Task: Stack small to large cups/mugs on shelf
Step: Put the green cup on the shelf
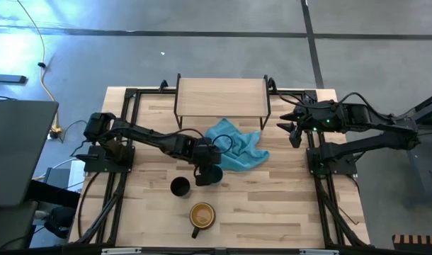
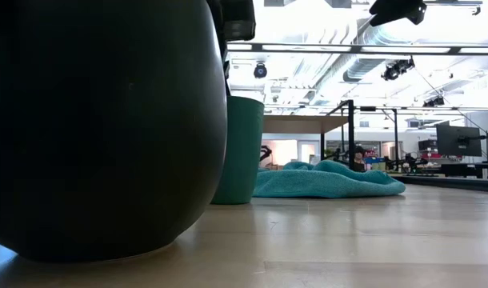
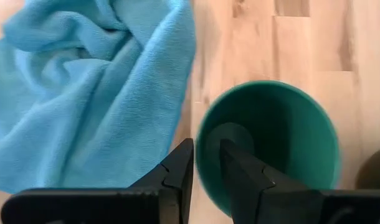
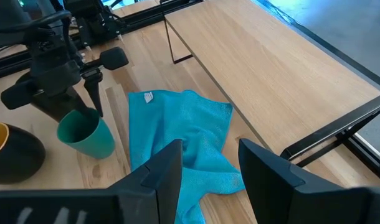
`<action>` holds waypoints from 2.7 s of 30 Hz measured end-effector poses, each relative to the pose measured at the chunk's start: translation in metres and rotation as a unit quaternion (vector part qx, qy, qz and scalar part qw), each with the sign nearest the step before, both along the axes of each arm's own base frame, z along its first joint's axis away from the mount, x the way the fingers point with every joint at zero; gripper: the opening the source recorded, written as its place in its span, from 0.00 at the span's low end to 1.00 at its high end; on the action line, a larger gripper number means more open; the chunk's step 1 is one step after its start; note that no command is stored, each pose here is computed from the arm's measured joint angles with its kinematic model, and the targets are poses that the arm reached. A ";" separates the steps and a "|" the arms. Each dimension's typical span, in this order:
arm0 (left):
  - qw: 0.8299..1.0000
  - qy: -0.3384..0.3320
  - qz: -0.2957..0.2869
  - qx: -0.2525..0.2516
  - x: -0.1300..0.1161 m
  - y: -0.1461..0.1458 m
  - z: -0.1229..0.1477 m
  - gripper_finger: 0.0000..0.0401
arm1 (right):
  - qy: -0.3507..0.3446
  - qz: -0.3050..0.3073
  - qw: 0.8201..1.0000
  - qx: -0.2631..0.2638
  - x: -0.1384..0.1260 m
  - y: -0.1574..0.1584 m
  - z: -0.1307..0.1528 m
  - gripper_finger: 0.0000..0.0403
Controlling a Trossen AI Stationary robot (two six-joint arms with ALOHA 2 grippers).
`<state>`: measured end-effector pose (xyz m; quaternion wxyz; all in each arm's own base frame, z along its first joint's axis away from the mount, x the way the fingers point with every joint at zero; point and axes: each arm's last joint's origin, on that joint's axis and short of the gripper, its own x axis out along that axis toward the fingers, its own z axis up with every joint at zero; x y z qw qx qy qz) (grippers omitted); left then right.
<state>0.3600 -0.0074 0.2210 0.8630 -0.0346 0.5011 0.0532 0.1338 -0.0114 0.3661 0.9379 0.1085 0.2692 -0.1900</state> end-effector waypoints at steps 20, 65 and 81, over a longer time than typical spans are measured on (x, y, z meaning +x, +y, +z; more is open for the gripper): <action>1.000 0.004 0.008 -0.005 0.002 0.000 -0.005 0.17 | -0.001 0.000 1.000 -0.001 0.000 0.000 0.000 0.37; 0.998 -0.003 0.050 -0.027 0.002 0.000 0.017 0.00 | -0.001 -0.001 1.000 0.001 0.000 0.000 0.000 0.37; 0.994 -0.006 0.104 0.010 -0.004 0.052 0.117 0.00 | 0.000 -0.001 1.000 0.001 0.000 0.000 0.000 0.37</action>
